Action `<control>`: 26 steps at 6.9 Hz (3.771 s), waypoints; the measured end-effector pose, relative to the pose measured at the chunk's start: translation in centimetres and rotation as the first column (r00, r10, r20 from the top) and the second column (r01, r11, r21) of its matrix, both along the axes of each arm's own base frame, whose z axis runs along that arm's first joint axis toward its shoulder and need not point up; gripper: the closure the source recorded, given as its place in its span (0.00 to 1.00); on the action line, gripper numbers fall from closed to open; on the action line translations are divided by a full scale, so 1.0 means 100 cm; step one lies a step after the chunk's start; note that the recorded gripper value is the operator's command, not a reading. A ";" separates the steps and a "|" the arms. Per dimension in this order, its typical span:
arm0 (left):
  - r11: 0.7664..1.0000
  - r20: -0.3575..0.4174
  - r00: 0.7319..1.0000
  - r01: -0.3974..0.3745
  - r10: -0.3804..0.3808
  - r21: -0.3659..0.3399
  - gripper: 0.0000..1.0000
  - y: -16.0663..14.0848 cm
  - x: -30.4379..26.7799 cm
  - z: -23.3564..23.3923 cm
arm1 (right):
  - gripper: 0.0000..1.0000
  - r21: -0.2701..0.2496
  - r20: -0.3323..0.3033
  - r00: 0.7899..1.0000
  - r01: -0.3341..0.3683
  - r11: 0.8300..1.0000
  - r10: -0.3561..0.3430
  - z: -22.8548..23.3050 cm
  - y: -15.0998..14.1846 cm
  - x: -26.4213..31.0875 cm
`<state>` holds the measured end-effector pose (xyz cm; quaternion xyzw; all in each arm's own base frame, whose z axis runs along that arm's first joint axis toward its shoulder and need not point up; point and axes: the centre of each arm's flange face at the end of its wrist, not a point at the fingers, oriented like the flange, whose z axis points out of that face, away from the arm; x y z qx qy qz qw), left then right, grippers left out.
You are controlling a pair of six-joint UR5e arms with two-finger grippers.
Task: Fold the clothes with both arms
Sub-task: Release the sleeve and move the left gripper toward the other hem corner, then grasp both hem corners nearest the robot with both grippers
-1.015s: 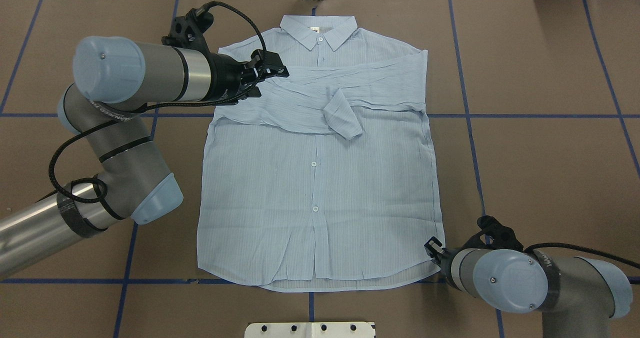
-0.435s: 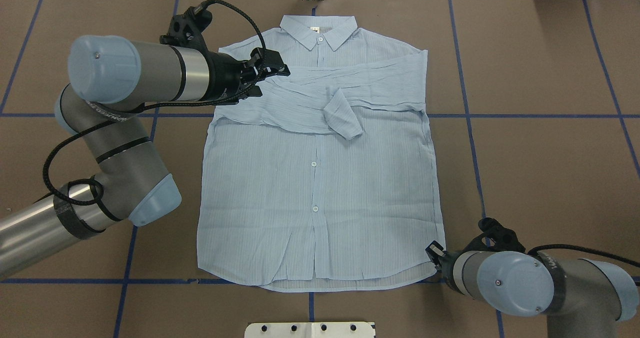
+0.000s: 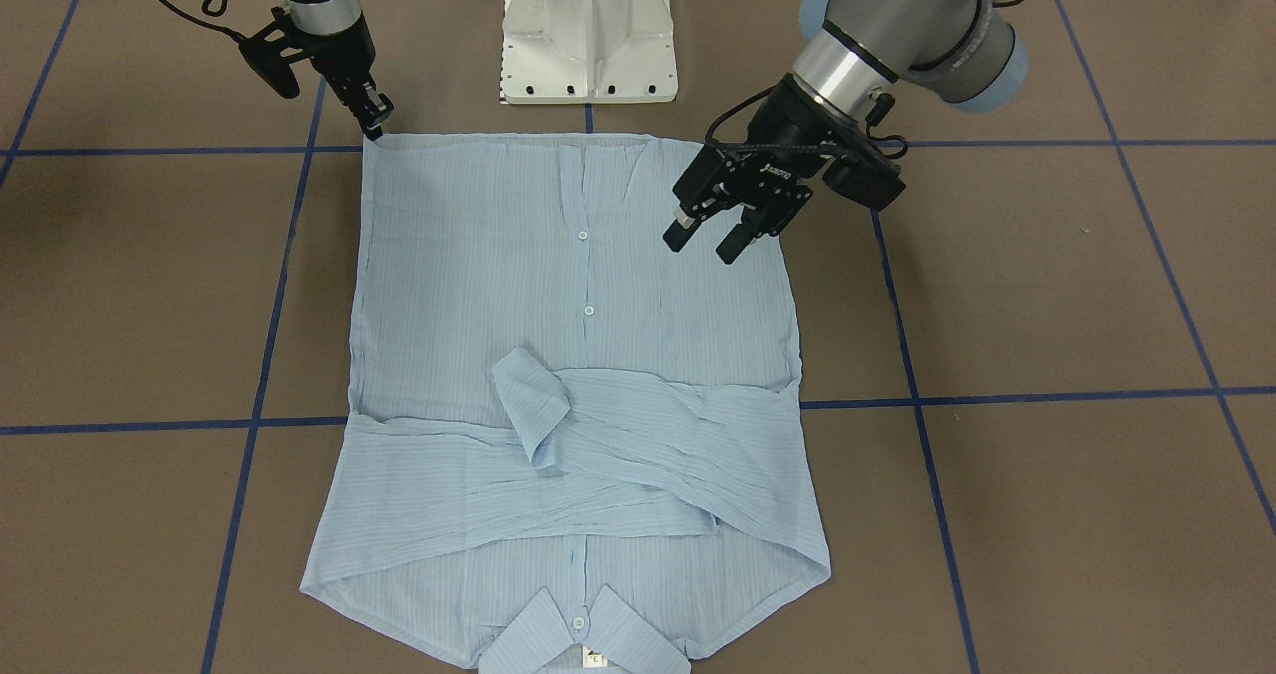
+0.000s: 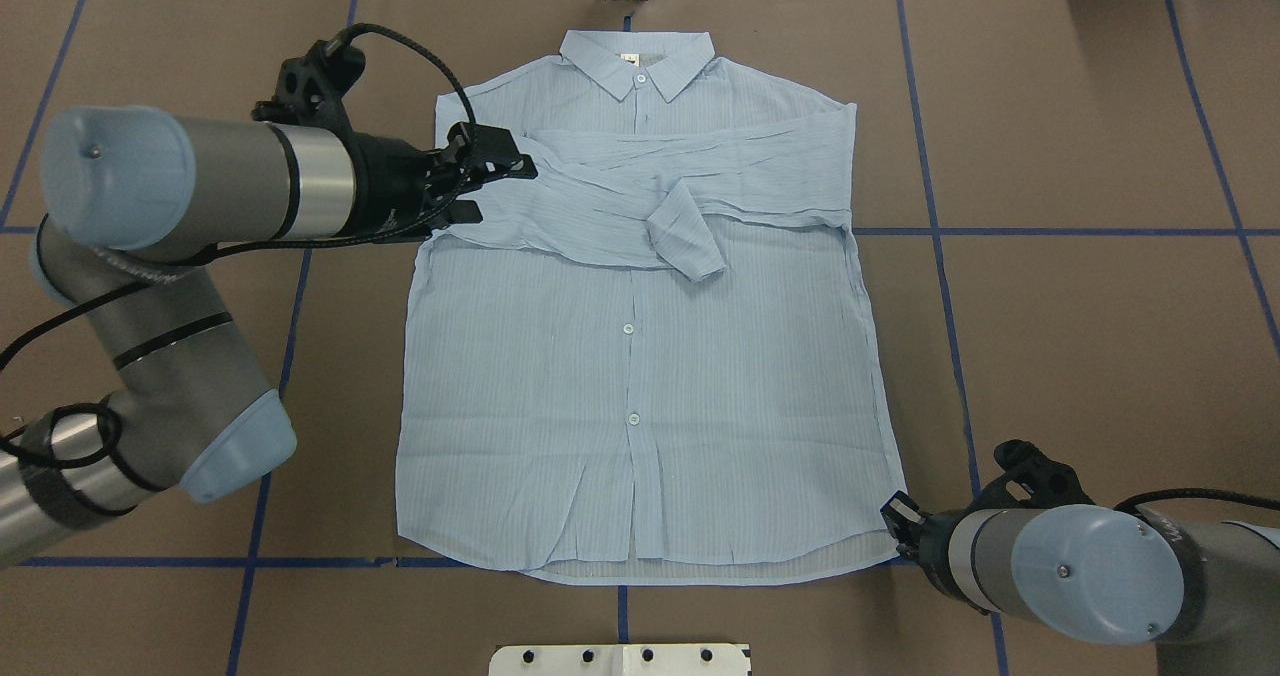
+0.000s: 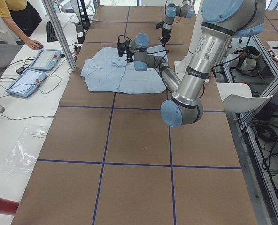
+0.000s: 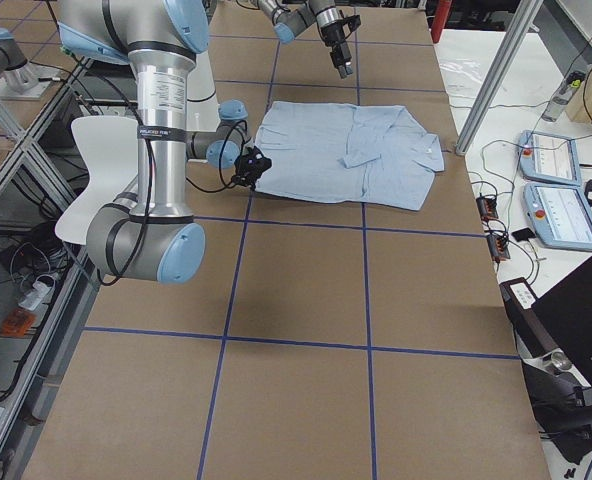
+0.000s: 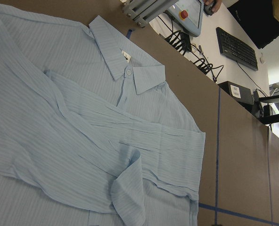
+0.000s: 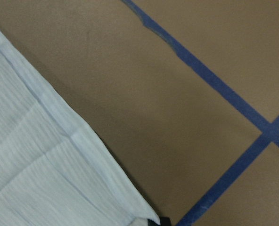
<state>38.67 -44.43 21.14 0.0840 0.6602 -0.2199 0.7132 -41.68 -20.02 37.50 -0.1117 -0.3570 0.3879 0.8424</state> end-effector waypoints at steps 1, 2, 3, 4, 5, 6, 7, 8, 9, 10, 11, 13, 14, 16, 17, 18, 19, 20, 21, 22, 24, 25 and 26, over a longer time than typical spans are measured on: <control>0.999 0.021 1.000 -0.023 0.024 -0.039 0.16 0.030 -0.001 0.028 | 1.00 -0.011 -0.001 1.000 0.022 1.000 -0.022 0.001 0.007 0.002; 0.997 0.068 0.997 -0.030 0.035 -0.071 0.16 0.063 0.003 0.055 | 1.00 -0.025 -0.004 0.999 0.045 0.999 -0.045 0.003 0.014 0.007; 0.994 0.155 0.987 -0.026 0.042 -0.104 0.16 0.097 0.016 0.071 | 1.00 -0.035 -0.004 0.998 0.062 0.997 -0.063 0.002 0.020 0.016; 0.991 0.238 0.969 -0.027 0.059 -0.135 0.16 0.122 0.031 0.079 | 1.00 -0.039 -0.003 0.997 0.071 0.997 -0.071 0.002 0.023 0.022; 0.986 0.290 0.954 -0.031 0.078 -0.162 0.16 0.146 0.048 0.085 | 1.00 -0.040 -0.004 0.997 0.075 0.996 -0.075 0.002 0.025 0.023; 0.981 0.321 0.942 -0.038 0.100 -0.192 0.17 0.168 0.064 0.091 | 1.00 -0.041 -0.005 0.997 0.076 0.996 -0.076 0.002 0.025 0.024; 0.973 0.354 0.927 -0.047 0.127 -0.225 0.19 0.191 0.080 0.099 | 1.00 -0.040 -0.005 0.997 0.076 0.996 -0.077 0.002 0.025 0.024; 0.969 0.385 0.911 -0.054 0.146 -0.240 0.22 0.210 0.093 0.108 | 1.00 -0.040 -0.006 0.997 0.077 0.996 -0.077 0.002 0.025 0.024; 0.967 0.401 0.903 -0.052 0.153 -0.251 0.27 0.220 0.101 0.114 | 1.00 -0.040 -0.005 0.997 0.077 0.996 -0.077 0.002 0.025 0.024; 0.963 0.411 0.898 -0.047 0.157 -0.265 0.29 0.225 0.108 0.120 | 1.00 -0.040 -0.004 0.997 0.077 0.996 -0.077 0.002 0.025 0.024; 0.961 0.419 0.894 -0.047 0.162 -0.274 0.33 0.228 0.113 0.125 | 1.00 -0.039 -0.002 0.997 0.078 0.996 -0.078 0.001 0.025 0.023; 0.958 0.420 0.892 -0.049 0.170 -0.284 0.43 0.233 0.117 0.127 | 1.00 -0.039 -0.002 0.997 0.077 0.996 -0.077 0.001 0.025 0.023; 0.955 0.415 0.893 -0.049 0.173 -0.293 0.45 0.235 0.118 0.127 | 1.00 -0.039 -0.002 0.997 0.076 0.996 -0.077 0.001 0.025 0.023; 0.951 0.409 0.894 -0.057 0.185 -0.304 0.64 0.244 0.121 0.126 | 1.00 -0.038 -0.002 0.997 0.075 0.996 -0.075 0.001 0.024 0.024; 0.947 0.403 0.895 -0.057 0.189 -0.315 1.00 0.248 0.123 0.126 | 1.00 -0.038 -0.001 0.997 0.074 0.997 -0.074 0.000 0.024 0.023; 0.944 0.400 0.897 -0.055 0.189 -0.324 1.00 0.251 0.123 0.126 | 1.00 -0.038 -0.001 0.997 0.074 0.997 -0.074 0.000 0.024 0.023; 0.943 0.400 0.897 -0.053 0.190 -0.327 1.00 0.252 0.122 0.127 | 1.00 -0.038 -0.001 0.997 0.074 0.997 -0.074 0.000 0.024 0.024; 0.943 0.402 0.896 -0.053 0.190 -0.328 1.00 0.252 0.122 0.129 | 1.00 -0.039 -0.004 0.997 0.074 0.997 -0.074 0.002 0.024 0.024; 0.943 0.400 0.896 -0.053 0.190 -0.328 1.00 0.252 0.121 0.128 | 1.00 -0.039 -0.007 0.997 0.073 0.997 -0.073 0.003 0.024 0.024; 0.943 0.389 0.902 -0.057 0.189 -0.327 1.00 0.253 0.118 0.122 | 1.00 -0.039 -0.007 0.997 0.070 0.997 -0.071 0.003 0.023 0.025; 0.935 0.349 0.917 -0.064 0.193 -0.348 1.00 0.261 0.102 0.102 | 1.00 -0.037 0.002 0.998 0.067 0.997 -0.067 -0.001 0.021 0.027; 0.925 0.315 0.926 -0.082 0.209 -0.371 1.00 0.274 0.090 0.090 | 1.00 -0.034 0.006 0.998 0.070 0.997 -0.070 -0.003 0.021 0.028; 0.911 0.275 0.935 -0.100 0.224 -0.400 1.00 0.288 0.077 0.078 | 1.00 -0.029 0.013 0.997 0.076 0.997 -0.075 -0.006 0.022 0.029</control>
